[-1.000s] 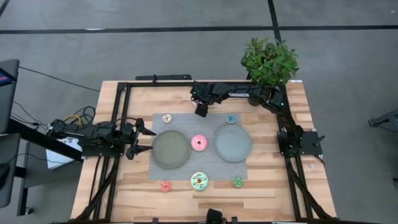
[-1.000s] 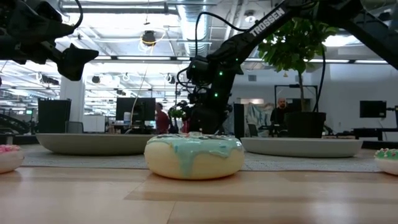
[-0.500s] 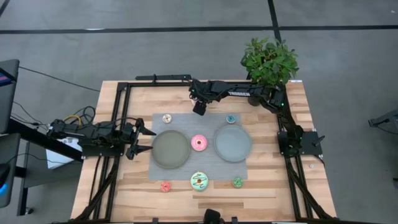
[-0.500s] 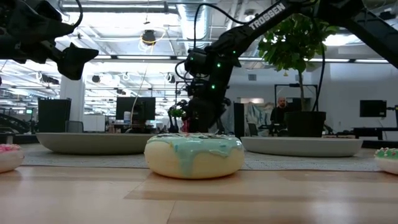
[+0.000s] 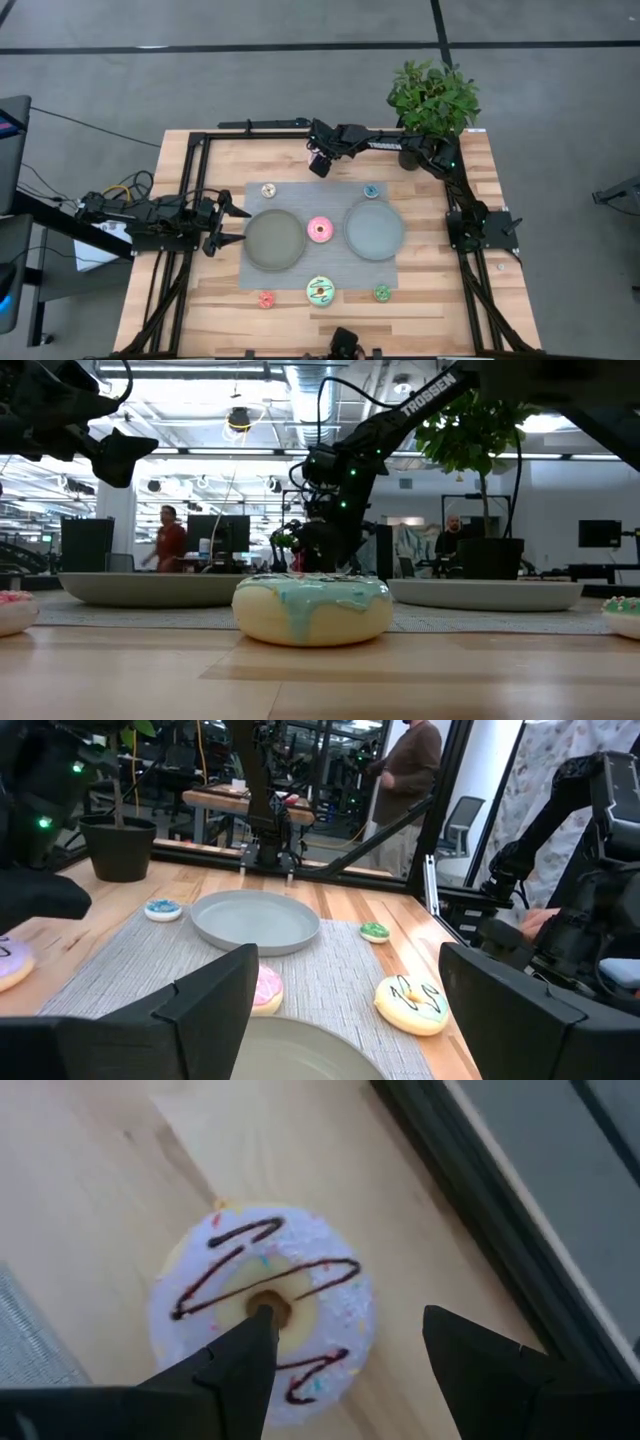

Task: Pick & Place donuts
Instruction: Put the big purple donut into the blue plate

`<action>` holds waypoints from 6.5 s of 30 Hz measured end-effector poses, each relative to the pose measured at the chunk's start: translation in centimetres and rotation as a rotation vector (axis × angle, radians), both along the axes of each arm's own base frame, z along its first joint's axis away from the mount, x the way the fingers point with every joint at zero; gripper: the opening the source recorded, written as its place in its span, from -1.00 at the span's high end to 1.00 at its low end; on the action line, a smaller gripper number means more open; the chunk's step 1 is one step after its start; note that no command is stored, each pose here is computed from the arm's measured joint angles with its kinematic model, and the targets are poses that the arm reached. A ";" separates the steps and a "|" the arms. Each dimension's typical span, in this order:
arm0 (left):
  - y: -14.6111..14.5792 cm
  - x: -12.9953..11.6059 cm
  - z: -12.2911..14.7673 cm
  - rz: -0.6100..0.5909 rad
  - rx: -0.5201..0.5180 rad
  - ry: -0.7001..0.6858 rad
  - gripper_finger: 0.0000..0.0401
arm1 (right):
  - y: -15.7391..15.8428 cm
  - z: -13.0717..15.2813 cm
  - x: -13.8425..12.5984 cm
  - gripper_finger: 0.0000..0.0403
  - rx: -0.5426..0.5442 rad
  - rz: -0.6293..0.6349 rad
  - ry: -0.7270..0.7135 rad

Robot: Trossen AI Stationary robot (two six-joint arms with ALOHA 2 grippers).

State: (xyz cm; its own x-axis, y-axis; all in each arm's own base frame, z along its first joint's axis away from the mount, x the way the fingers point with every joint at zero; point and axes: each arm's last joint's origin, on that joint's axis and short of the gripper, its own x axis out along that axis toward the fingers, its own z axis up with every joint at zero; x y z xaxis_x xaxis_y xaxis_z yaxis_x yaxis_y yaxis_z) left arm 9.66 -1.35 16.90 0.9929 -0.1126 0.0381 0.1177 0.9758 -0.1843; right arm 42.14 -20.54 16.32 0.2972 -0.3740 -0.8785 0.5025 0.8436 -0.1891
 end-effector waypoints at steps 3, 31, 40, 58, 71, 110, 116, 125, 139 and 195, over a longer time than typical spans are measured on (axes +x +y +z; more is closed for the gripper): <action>0.0 0.0 0.0 0.004 0.000 -0.001 -0.52 | 0.1 0.0 0.0 -0.19 0.006 0.001 0.000; 0.0 0.0 0.0 0.004 -0.004 -0.004 -0.52 | 1.0 -0.9 -0.4 -0.13 0.106 -0.103 0.039; 0.0 0.0 0.0 0.003 -0.014 -0.003 -0.52 | 1.8 -1.1 -0.8 0.22 0.139 -0.100 0.102; 0.0 0.0 0.0 0.003 -0.010 -0.003 -0.52 | 1.8 -0.9 -0.7 0.42 0.124 -0.080 0.106; 0.0 0.0 0.0 0.003 -0.004 -0.003 -0.52 | 3.4 2.1 0.7 0.47 0.072 -0.009 0.070; 0.0 0.0 0.0 -0.006 -0.012 0.002 -0.52 | 18.3 12.2 -2.8 0.62 0.192 0.517 0.424; 0.0 0.0 0.0 -0.006 -0.013 0.002 -0.52 | 20.8 14.9 -4.9 0.62 0.205 0.476 0.415; 0.0 0.0 0.0 -0.008 -0.013 0.003 -0.52 | 24.2 15.1 -7.8 0.62 0.260 0.467 0.417; 0.0 0.0 0.0 -0.008 -0.012 0.003 -0.52 | 23.4 9.3 -10.9 0.62 0.276 0.397 0.441; 0.0 0.0 0.0 -0.006 -0.045 0.006 -0.52 | 18.1 2.6 -12.9 0.62 0.300 0.313 0.344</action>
State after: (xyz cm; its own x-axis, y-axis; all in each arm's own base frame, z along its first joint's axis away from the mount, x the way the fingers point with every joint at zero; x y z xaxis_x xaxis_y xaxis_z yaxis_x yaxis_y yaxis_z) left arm 9.66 -1.36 16.88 0.9925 -0.1166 0.0368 0.1220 0.9659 -0.2285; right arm 29.26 -2.47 18.90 0.0308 -0.0319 -0.9990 0.1712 0.9849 -0.0262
